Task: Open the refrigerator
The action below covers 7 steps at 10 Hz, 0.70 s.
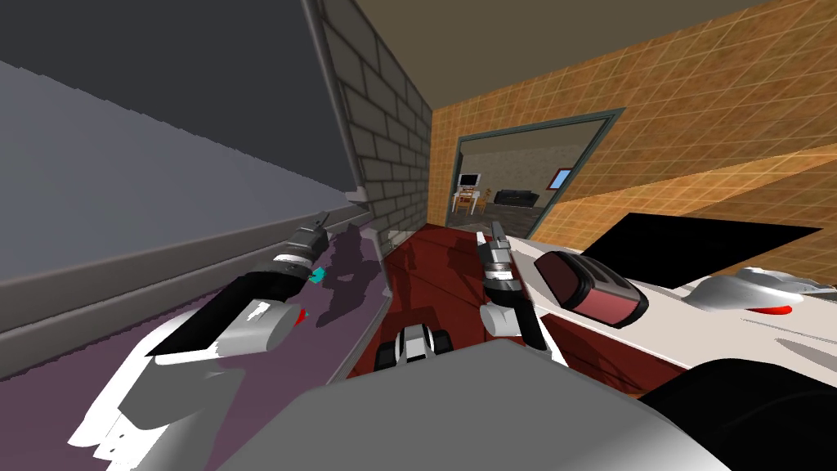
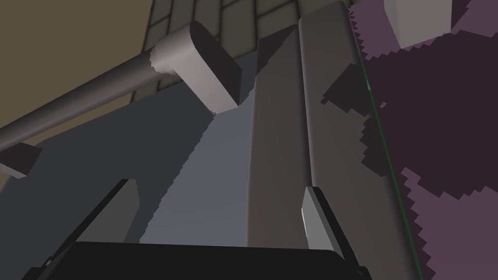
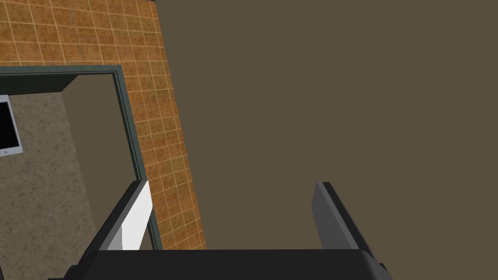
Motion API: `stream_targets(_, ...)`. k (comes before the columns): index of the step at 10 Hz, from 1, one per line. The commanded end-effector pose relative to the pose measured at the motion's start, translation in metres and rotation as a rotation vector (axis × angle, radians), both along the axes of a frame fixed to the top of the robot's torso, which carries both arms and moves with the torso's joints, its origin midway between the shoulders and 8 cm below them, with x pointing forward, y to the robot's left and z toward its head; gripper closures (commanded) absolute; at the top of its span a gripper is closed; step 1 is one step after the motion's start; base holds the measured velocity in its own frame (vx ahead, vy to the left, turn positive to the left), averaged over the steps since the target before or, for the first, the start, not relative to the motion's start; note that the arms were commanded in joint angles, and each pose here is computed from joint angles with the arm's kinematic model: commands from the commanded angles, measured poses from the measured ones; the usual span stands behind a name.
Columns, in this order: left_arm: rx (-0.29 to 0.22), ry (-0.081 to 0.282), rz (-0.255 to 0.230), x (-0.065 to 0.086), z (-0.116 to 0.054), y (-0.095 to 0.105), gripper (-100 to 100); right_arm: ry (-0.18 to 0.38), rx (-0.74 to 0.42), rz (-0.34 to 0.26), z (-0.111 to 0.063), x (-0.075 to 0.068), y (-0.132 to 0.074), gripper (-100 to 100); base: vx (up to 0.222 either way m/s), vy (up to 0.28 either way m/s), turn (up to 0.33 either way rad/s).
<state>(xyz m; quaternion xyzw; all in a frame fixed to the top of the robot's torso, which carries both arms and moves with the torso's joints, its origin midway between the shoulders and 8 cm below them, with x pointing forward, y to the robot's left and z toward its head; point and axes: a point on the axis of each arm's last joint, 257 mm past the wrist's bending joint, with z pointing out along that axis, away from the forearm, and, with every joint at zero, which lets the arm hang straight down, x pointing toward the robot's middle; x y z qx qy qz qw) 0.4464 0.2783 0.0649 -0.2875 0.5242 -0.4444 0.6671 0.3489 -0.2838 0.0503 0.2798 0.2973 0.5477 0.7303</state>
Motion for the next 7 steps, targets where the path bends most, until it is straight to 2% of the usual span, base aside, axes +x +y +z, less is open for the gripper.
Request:
stream_targets(1, 0.013, 0.039, 0.017, 0.006, -0.001, 0.005, -100, 0.0, 0.0, 0.0, 0.0, 0.0, 0.0, 0, 0.051, -0.052, -0.003)
stream_targets(2, 0.026, 0.044, 0.021, 0.009, 0.005, 0.008, -100, 0.0, 0.0, 0.0, 0.0, 0.0, 0.0, 0, 0.054, -0.058, -0.009)
stream_targets(3, 0.025, 0.066, 0.03, 0.011, 0.0, 0.01, -100, 0.0, 0.0, 0.0, 0.0, 0.0, 0.0, 0, 0.046, -0.047, -0.003)
stream_targets(4, 0.038, 0.069, 0.035, 0.013, 0.007, 0.012, -100, 0.0, 0.0, 0.0, 0.0, 0.0, 0.0, 0, 0.05, -0.057, -0.009)
stream_targets(5, 0.037, 0.091, 0.045, 0.015, 0.001, 0.015, -100, 0.0, 0.0, 0.0, 0.0, 0.0, 0.0, 0, 0.052, -0.047, -0.003)
stream_targets(6, 0.05, 0.094, 0.05, 0.017, 0.008, 0.017, -100, 0.0, 0.0, 0.0, 0.0, 0.0, 0.0, 0, 0.066, -0.049, -0.008)
stream_targets(7, 0.049, 0.116, 0.06, 0.018, 0.003, 0.02, -100, 0.0, 0.0, 0.0, 0.0, 0.0, 0.0, 0, 0.059, -0.053, -0.003)
